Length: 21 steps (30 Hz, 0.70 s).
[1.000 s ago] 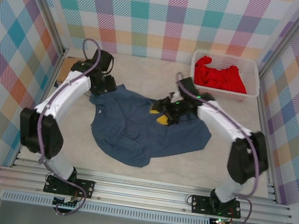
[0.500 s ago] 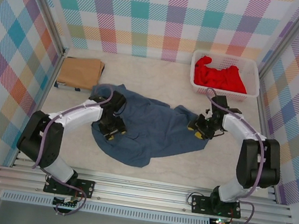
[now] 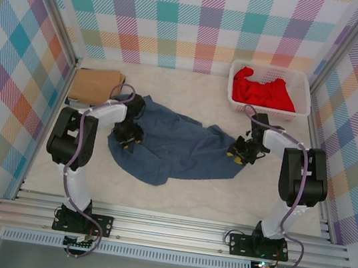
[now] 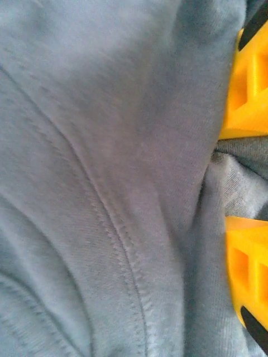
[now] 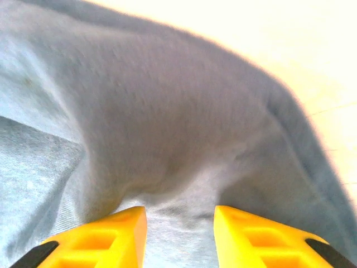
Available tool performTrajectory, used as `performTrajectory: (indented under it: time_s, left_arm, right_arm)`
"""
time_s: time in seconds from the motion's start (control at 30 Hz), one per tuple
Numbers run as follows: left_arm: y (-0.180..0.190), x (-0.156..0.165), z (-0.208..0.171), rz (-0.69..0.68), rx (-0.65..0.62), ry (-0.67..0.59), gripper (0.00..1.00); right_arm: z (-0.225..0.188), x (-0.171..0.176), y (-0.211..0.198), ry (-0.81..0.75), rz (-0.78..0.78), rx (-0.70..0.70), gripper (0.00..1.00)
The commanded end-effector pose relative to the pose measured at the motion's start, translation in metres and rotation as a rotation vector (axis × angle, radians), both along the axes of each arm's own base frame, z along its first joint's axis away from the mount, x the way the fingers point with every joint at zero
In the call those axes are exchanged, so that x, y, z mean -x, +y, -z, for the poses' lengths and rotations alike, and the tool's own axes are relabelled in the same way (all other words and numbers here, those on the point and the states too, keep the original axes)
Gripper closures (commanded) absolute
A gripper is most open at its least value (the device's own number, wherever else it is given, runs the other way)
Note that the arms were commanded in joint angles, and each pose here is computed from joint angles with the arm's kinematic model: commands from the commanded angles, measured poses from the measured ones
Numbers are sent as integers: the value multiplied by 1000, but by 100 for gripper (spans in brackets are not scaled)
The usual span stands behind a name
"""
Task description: Fold and stack the t-shirts
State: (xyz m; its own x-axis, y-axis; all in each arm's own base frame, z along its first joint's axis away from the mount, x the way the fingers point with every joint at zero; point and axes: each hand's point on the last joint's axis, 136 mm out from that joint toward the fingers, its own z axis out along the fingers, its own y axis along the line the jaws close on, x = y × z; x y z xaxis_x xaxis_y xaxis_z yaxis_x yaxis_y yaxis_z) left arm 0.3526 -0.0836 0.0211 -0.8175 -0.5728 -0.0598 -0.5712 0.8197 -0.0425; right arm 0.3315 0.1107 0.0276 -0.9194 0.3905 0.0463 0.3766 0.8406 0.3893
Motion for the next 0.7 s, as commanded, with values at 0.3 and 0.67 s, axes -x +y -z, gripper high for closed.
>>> performTrajectory:
  time_s: [0.3,0.67]
  left_arm:
    - [-3,15,-88,70,-50,-171,52]
    - [-71,126,-16,-278,343,-19,49]
  right_arm:
    - [-34,45,-6,-65,26,-8,65]
    - [5,57,1,24,52,-55,65]
